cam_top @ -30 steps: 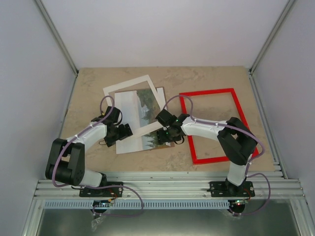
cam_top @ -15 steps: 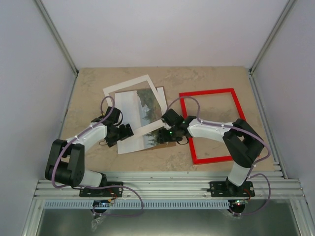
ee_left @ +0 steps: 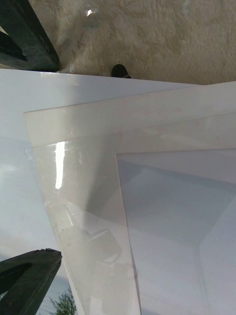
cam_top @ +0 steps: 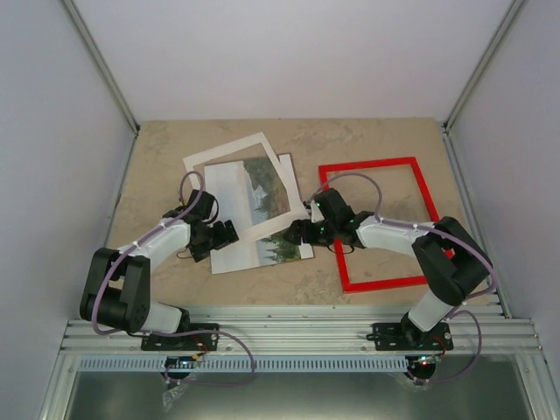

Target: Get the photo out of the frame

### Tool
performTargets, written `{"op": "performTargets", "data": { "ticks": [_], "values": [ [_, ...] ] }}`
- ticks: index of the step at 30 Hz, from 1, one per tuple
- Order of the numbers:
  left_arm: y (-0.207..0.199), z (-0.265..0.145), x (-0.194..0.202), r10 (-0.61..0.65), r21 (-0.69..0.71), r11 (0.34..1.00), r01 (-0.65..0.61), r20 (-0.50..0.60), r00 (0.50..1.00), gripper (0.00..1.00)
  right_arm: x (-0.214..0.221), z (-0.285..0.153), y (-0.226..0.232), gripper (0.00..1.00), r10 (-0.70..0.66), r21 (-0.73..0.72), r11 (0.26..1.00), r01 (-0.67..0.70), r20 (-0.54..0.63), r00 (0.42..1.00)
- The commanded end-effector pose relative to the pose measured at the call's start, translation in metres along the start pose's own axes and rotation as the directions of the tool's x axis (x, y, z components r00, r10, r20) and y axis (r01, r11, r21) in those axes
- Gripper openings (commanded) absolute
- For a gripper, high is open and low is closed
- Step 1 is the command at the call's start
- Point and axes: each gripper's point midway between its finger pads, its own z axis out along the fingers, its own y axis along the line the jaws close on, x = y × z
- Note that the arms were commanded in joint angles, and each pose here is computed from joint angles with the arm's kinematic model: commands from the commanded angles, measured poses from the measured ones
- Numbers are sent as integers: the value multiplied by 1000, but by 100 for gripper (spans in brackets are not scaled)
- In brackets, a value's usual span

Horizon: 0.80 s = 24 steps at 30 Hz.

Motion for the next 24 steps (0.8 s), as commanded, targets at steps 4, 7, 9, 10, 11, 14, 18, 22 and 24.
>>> {"op": "performTargets", "data": {
  "ticks": [4,7,9,10,11,14,18,22,24],
  "values": [
    [-2,5,10,0,21,1000,1,-37,999,100,-20,-3,10,78,-39,-33,999,40,31,999],
    [-2,4,10,0,17,1000,0,-34,999,100,-22,-12,-1,78,-56,103,993,53,20,998],
    [-2,5,10,-1,16,1000,1,-36,999,100,-18,-15,-9,78,-66,191,979,66,-7,998],
    [-1,6,10,-1,14,1000,2,-39,999,100,-13,-16,-16,78,-63,248,966,68,-30,998],
    [-1,6,11,-2,13,1000,3,-42,999,100,-8,-14,-18,78,-69,282,956,81,-51,996],
    [-1,6,10,0,14,1000,1,-42,999,100,0,-9,-23,80,-75,356,929,101,-88,993],
    [-1,6,11,0,15,1000,0,-43,999,100,9,1,-25,81,-71,399,910,109,-109,992],
    [-1,7,11,1,14,1000,0,-44,999,100,9,4,-23,82,-80,423,898,121,-113,990],
    [-1,7,10,2,15,1000,-1,-42,999,100,8,4,-24,82,-86,439,889,128,-114,990]
  ]
}}
